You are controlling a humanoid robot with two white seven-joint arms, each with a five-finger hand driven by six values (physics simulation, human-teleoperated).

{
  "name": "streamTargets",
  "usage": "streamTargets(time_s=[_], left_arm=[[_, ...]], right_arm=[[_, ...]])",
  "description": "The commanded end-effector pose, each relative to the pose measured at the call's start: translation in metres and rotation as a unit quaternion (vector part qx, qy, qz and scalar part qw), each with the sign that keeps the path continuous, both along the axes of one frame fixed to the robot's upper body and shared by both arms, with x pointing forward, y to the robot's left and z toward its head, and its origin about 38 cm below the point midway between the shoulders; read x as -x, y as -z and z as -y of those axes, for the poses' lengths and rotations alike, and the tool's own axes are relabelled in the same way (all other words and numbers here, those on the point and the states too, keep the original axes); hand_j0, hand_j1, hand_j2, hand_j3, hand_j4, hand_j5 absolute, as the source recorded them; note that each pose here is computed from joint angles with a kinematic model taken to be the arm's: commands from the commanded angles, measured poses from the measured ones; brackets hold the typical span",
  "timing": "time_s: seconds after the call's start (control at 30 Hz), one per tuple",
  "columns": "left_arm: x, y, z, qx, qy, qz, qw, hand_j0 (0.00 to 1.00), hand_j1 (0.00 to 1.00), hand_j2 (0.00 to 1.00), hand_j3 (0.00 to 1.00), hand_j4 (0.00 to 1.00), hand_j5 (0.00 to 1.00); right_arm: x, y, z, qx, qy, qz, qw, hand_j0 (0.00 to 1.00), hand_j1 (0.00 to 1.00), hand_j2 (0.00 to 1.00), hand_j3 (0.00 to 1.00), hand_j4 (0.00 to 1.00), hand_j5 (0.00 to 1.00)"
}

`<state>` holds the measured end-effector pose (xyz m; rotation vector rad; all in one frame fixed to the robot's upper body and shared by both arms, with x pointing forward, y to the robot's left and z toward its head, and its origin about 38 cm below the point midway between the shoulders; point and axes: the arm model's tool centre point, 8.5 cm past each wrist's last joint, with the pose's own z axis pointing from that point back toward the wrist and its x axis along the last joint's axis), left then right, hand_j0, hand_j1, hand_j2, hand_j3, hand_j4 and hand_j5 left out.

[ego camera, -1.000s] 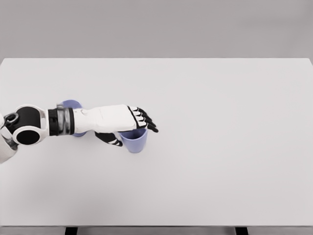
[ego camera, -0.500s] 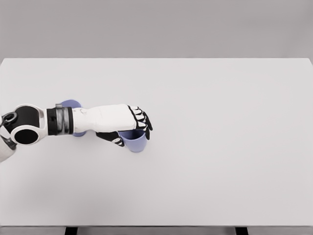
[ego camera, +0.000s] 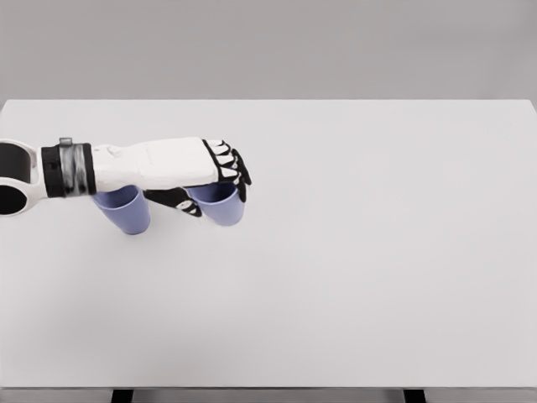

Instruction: Place the right cup on the left cup with left arm

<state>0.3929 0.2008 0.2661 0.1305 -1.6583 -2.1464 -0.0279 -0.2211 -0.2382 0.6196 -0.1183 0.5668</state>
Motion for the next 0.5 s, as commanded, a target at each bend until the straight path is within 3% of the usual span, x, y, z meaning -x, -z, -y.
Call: streamTargets(time_s=[0.0, 0.3, 0.47], left_arm=[[0.001, -0.002, -0.004, 0.007, -0.002, -0.009, 0.9999, 0.44, 0.44, 0.44, 0.44, 0.44, 0.44], [-0.005, -0.043, -0.030, 0.015, -0.021, 0.017, 0.9995, 0.44, 0.44, 0.44, 0.44, 0.44, 0.44], [-0.006, -0.053, -0.044, 0.009, -0.038, 0.026, 0.9989, 0.44, 0.44, 0.44, 0.44, 0.44, 0.44]], right_arm=[[0.000, 0.000, 0.000, 0.000, -0.001, 0.000, 1.0000, 1.00, 1.00, 1.00, 1.00, 1.00, 1.00], [0.000, 0.000, 0.000, -0.001, -0.001, 0.001, 1.0000, 1.00, 1.00, 1.00, 1.00, 1.00, 1.00], [0.000, 0.000, 0.000, -0.001, -0.001, 0.001, 1.0000, 1.00, 1.00, 1.00, 1.00, 1.00, 1.00]])
